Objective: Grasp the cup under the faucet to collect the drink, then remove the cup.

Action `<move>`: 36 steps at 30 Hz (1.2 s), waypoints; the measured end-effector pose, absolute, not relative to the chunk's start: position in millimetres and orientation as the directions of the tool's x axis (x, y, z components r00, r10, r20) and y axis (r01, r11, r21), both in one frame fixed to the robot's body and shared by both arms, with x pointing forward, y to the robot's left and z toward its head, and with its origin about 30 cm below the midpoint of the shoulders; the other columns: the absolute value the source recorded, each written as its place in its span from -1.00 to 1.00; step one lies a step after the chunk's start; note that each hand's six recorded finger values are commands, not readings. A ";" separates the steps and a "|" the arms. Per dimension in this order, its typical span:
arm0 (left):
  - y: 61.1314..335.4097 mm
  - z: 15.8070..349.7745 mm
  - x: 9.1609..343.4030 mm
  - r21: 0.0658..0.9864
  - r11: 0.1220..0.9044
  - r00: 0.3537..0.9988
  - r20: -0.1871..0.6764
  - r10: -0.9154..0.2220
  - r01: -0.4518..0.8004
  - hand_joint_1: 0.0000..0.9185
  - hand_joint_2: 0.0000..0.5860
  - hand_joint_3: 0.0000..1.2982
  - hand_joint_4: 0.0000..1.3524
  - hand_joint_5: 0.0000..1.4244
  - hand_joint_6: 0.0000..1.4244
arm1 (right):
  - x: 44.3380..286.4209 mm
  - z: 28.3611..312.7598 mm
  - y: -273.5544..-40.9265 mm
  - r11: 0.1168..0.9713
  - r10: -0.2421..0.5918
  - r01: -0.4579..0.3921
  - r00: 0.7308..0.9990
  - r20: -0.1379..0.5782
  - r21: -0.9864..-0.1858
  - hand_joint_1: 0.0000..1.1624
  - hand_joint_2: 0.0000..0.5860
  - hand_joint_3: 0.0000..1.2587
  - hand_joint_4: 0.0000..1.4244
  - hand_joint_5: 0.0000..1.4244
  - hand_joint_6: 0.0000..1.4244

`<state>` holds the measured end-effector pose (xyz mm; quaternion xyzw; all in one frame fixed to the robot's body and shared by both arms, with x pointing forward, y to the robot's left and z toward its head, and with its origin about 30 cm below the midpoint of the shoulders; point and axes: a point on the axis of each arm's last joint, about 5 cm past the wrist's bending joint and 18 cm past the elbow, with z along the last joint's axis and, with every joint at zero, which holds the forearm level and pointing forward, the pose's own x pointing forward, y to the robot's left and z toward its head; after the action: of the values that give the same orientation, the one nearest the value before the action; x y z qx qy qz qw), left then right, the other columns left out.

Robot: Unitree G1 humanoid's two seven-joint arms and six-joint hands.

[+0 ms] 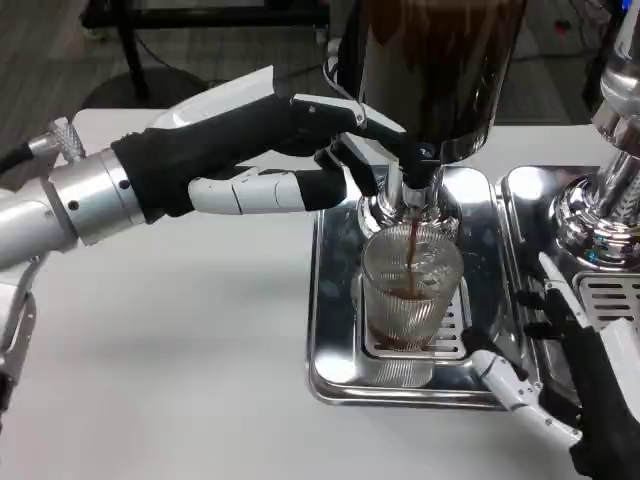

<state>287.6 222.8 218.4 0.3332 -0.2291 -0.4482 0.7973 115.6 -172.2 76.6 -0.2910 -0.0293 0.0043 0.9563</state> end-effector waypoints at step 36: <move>222.8 219.2 284.7 0.738 0.369 0.491 0.059 -0.869 0.565 -1.00 -0.77 -0.44 -0.38 -0.36 -0.15 | 160.0 67.3 -152.9 0.867 0.167 -0.151 0.986 -0.008 -0.475 -0.16 -0.39 -1.00 -1.00 -1.00 -0.89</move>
<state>284.7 222.8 219.2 0.3353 -0.2265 -0.4505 0.7958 160.0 -152.9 67.3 -0.2442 -0.0169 0.0822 0.9661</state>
